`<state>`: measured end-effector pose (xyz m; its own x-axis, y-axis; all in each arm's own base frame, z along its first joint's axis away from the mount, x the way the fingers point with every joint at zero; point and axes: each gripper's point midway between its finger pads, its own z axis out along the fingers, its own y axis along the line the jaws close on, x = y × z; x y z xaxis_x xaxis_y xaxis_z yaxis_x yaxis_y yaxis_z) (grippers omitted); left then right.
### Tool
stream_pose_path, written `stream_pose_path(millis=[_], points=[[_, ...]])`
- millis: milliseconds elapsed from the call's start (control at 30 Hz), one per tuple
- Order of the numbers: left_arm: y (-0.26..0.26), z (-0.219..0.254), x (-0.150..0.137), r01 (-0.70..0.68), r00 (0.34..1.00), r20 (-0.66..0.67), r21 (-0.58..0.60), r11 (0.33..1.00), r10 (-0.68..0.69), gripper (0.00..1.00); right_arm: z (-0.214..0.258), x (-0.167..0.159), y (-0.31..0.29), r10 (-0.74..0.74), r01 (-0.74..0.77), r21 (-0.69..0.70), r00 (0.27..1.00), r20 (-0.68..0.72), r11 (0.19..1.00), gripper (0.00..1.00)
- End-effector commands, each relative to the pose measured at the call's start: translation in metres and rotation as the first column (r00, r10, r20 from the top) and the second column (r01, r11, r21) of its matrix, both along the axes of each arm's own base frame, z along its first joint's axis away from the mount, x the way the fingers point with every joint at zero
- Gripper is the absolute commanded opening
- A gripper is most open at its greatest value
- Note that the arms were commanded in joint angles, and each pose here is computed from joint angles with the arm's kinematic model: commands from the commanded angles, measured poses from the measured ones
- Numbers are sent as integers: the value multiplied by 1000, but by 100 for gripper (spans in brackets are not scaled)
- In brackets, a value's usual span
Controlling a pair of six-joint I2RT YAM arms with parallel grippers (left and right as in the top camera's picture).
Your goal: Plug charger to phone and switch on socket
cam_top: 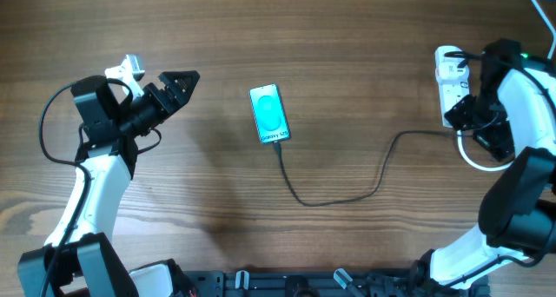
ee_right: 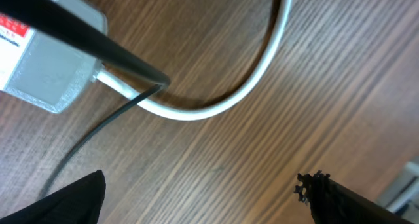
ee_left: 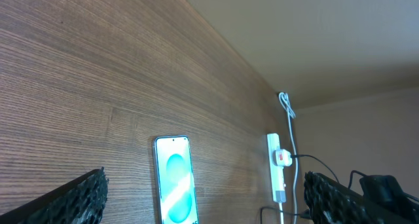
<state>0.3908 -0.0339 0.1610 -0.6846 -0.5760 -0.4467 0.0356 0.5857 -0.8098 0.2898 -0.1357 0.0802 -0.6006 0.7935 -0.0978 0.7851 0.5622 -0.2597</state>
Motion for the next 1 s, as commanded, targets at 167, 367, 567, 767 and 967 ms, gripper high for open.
stream_pose_path(millis=[167, 367, 567, 767, 967], points=[[1, 15, 2, 3, 999, 49, 23, 1000, -4, 100, 0, 25, 50, 193, -236, 296, 967, 167, 926, 100], [1, 15, 2, 3, 999, 49, 23, 1000, -5, 100, 9, 48, 101, 371, -520, 438, 846, 383, 733, 100], [1, 15, 2, 3, 999, 49, 23, 1000, -5, 100, 13, 53, 145, 508, -688, 442, 725, 466, 576, 100], [1, 15, 2, 4, 999, 49, 23, 1000, -5, 100, 14, 60, 187, 618, -795, 391, 606, 501, 463, 100], [1, 15, 2, 3, 999, 49, 23, 1000, -5, 100, 13, 71, 190, 627, -804, 345, 594, 504, 484, 99]])
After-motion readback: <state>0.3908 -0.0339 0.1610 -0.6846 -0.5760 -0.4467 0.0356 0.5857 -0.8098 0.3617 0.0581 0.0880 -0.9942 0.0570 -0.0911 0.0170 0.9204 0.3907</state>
